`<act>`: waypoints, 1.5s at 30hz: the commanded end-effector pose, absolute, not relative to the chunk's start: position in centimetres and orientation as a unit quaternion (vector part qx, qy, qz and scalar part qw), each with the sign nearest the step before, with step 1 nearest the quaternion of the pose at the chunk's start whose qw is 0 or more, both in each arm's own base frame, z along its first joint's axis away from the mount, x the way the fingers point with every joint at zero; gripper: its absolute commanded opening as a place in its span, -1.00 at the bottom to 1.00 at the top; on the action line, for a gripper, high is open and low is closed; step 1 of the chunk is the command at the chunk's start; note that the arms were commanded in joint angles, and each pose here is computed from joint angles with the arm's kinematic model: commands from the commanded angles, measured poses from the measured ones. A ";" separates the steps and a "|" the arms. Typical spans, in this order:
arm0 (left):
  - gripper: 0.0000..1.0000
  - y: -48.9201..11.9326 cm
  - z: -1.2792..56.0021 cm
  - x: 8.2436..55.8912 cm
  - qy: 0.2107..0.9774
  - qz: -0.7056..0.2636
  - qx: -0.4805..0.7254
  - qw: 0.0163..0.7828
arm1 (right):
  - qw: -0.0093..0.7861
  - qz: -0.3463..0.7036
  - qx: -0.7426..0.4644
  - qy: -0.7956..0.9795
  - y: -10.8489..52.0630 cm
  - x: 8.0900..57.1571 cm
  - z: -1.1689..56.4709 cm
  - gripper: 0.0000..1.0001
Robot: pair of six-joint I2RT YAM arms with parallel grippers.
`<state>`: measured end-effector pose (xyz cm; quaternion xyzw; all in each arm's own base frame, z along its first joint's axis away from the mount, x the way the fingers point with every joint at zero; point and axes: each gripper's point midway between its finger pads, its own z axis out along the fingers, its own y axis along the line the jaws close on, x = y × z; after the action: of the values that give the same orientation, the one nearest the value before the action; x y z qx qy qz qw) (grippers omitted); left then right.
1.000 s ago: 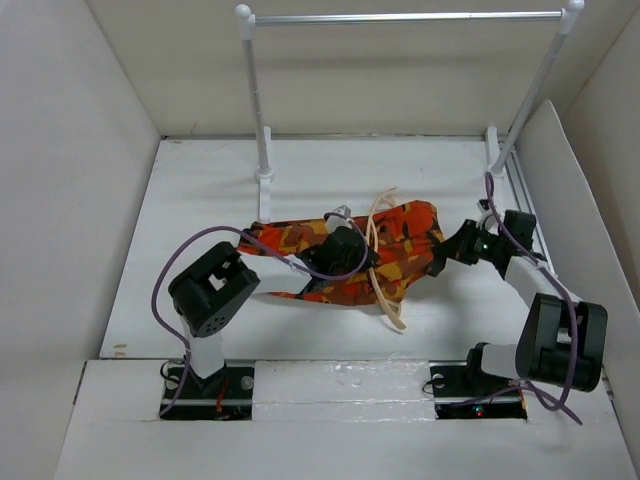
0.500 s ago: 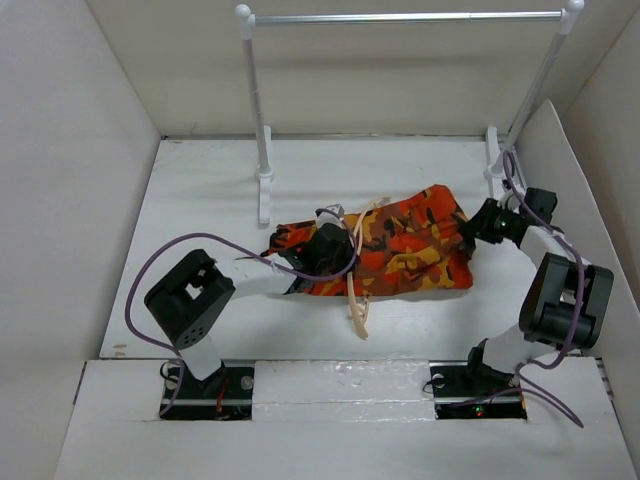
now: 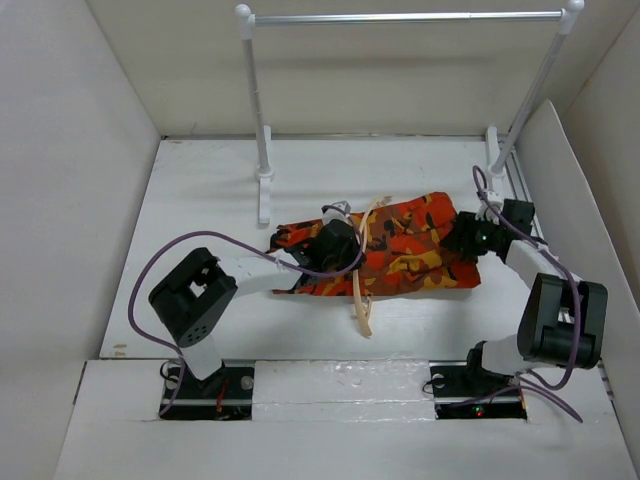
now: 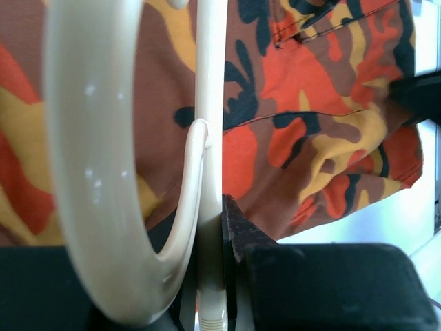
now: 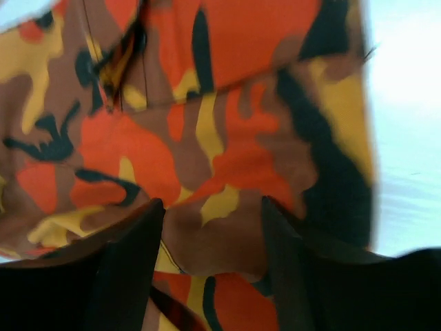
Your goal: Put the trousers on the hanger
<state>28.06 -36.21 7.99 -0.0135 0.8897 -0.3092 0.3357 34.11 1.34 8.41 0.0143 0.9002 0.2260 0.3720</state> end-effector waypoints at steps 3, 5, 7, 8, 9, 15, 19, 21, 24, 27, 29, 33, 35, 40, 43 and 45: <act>-1.00 -38.6 11.0 28.6 0.880 -0.315 -0.054 0.352 | 0.338 0.245 0.023 0.909 3.5 31.7 5.3 -0.30; -1.00 -39.0 12.1 29.4 0.874 -0.318 -0.069 0.361 | 0.315 0.251 0.031 0.915 4.2 30.0 3.9 -0.53; -1.00 -39.0 12.7 29.8 0.872 -0.307 -0.078 0.373 | 0.308 0.259 0.040 0.915 4.8 28.2 3.3 -0.77; -1.00 -39.0 13.1 29.9 0.870 -0.306 -0.079 0.377 | 0.306 0.258 0.047 0.915 4.8 27.6 3.3 -0.80; -1.00 -38.6 13.2 30.3 0.870 -0.297 -0.084 0.384 | 0.301 0.253 0.055 0.918 4.8 26.9 3.3 -0.88; -1.00 -36.7 13.0 30.4 0.870 -0.267 -0.099 0.402 | 0.315 0.260 0.066 0.910 5.7 24.0 5.0 -1.00; -1.00 -35.8 10.8 30.5 0.877 -0.245 -0.078 0.405 | 0.332 0.245 0.062 0.909 5.3 24.3 5.7 -0.97; -1.00 -35.6 10.2 30.5 0.884 -0.229 -0.071 0.402 | 0.325 0.240 0.053 0.913 5.0 24.7 5.9 -0.77; -1.00 -35.6 11.1 30.8 0.881 -0.217 -0.067 0.415 | 0.303 0.254 0.041 0.918 5.4 24.9 5.4 -0.58; -1.00 -36.1 12.7 30.9 0.875 -0.221 -0.062 0.426 | 0.294 0.262 0.016 0.919 5.9 25.0 5.5 -0.28; -1.00 -36.8 14.0 30.3 0.871 -0.230 -0.055 0.430 | 0.306 0.252 -0.014 0.918 5.8 25.2 7.0 -0.02; -1.00 -37.5 16.7 29.8 0.860 -0.255 -0.060 0.438 | 0.373 0.238 -0.076 0.894 6.7 26.3 13.2 0.33; -1.00 -38.2 18.2 29.3 0.853 -0.277 -0.060 0.438 | 0.423 0.247 -0.130 0.862 8.7 26.7 17.6 0.39; -1.00 -38.8 21.6 29.1 0.838 -0.307 -0.067 0.447 | 0.464 0.332 -0.243 0.784 15.7 24.4 23.1 0.32; -1.00 -39.0 24.2 29.1 0.824 -0.330 -0.072 0.455 | 0.477 0.381 -0.274 0.744 19.3 22.6 25.2 0.33; -1.00 -38.7 24.7 28.7 0.831 -0.323 -0.065 0.449 | 0.480 0.403 -0.277 0.729 21.0 22.0 26.1 0.35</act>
<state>28.21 -37.70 15.62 -0.0394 0.8806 -0.2439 0.4043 22.35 18.91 23.83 -0.2724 0.7629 0.3657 0.4584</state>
